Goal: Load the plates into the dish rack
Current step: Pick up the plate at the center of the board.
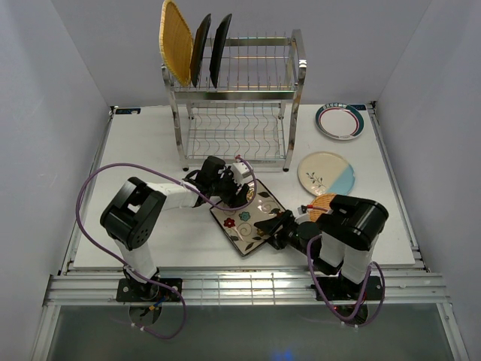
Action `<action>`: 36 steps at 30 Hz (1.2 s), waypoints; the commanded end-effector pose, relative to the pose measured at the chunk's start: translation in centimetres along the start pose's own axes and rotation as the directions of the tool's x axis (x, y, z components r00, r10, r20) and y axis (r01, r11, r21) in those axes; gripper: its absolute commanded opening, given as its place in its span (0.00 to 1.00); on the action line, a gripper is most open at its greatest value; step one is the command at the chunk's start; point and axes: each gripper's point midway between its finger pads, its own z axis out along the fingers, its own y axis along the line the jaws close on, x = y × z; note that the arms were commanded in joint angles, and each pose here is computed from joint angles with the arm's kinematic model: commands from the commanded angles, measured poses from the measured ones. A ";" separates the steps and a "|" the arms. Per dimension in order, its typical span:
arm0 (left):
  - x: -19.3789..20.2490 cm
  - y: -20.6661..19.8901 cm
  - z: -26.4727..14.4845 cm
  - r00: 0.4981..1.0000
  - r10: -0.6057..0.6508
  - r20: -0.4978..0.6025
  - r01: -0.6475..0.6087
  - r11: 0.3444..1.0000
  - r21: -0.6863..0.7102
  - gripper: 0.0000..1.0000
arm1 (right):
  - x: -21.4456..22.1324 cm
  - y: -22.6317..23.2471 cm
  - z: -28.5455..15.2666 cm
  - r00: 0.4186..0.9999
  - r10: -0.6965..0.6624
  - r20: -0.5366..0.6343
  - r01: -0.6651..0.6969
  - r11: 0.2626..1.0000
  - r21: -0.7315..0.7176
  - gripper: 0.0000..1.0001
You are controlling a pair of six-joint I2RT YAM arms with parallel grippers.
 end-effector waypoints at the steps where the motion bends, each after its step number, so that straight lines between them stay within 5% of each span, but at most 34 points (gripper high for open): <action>1: 2.4 -7.9 -0.4 0.997 -0.003 -0.083 0.026 0.957 0.288 0.73 | -1.3 -1.9 -6.2 0.996 -0.072 0.054 0.072 0.997 -0.005 0.63; 11: 2.4 -7.6 -0.3 0.997 0.000 -0.083 0.022 0.962 0.272 0.73 | -2.1 -1.6 -6.6 0.987 -0.125 0.097 0.127 0.992 -0.016 0.62; 21: 1.7 -7.4 -0.7 0.998 0.005 -0.068 0.013 0.967 0.255 0.73 | -3.2 -0.9 -6.9 0.974 -0.167 0.155 0.175 0.984 -0.041 0.36; 25: 0.8 -7.5 -1.4 0.999 0.012 -0.035 -0.003 0.969 0.246 0.74 | -3.5 -0.9 -7.0 0.968 -0.183 0.171 0.192 0.981 -0.038 0.08; 36: -4.8 -6.5 -6.6 0.994 0.031 0.108 -0.048 0.987 0.155 0.87 | -3.6 -0.5 -7.2 0.959 -0.215 0.185 0.228 0.972 -0.053 0.08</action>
